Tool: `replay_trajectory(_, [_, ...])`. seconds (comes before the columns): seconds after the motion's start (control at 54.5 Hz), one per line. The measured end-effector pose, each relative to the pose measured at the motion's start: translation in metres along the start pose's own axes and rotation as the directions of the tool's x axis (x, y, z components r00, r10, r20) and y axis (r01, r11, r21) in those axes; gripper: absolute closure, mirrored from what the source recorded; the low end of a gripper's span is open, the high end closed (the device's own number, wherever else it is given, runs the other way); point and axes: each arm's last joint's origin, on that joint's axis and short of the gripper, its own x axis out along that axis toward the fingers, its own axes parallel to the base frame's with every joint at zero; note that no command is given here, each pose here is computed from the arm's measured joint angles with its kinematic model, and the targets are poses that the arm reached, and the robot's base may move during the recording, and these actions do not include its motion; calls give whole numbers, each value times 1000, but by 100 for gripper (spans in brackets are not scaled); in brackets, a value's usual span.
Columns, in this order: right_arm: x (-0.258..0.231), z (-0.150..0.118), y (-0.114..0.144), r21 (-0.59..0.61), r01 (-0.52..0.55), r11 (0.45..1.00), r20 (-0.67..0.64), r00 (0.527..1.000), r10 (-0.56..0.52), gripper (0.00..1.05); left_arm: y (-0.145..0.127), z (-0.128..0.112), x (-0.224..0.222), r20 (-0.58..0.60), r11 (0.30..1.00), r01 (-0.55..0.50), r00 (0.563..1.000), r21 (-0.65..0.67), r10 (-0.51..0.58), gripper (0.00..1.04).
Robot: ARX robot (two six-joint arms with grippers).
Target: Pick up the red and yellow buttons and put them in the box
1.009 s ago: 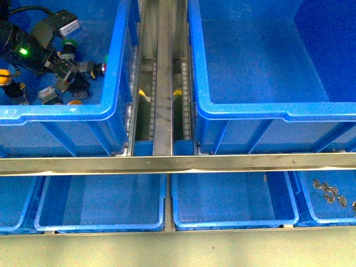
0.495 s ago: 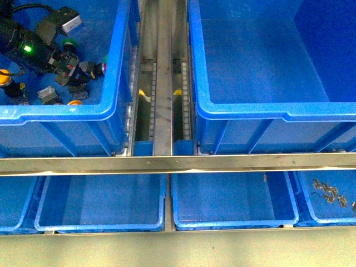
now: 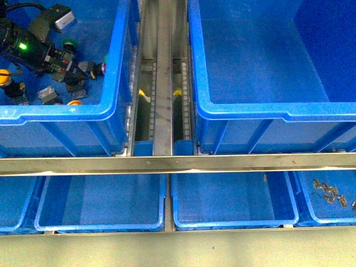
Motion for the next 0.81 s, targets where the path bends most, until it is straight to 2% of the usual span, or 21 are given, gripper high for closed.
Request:
replay_trajectory(0.165, [0,0,0,0,0,1000,0,1000,0,6,10,5,-58,62,965,33,998,-259,-18,72])
replay_trajectory(0.348, [0,0,0,0,0,1000,0,1000,0,6,1,-2,-91,95,862,121,992,-492,-85,72])
replay_trajectory(0.422, [0,0,0,0,0,1000,0,1000,0,6,-14,-2,-101,110,809,180,984,-560,-143,72])
replay_trajectory(0.477, [0,0,0,0,0,1000,0,1000,0,6,-36,1,-110,120,750,235,971,-618,-205,72])
replay_trajectory(0.569, [0,0,0,0,0,1000,0,1000,0,6,-75,5,-116,129,697,302,948,-650,-291,72])
replay_trajectory(0.807, [0,0,0,0,0,1000,0,1000,0,6,-147,20,-110,150,634,382,909,-673,-389,72])
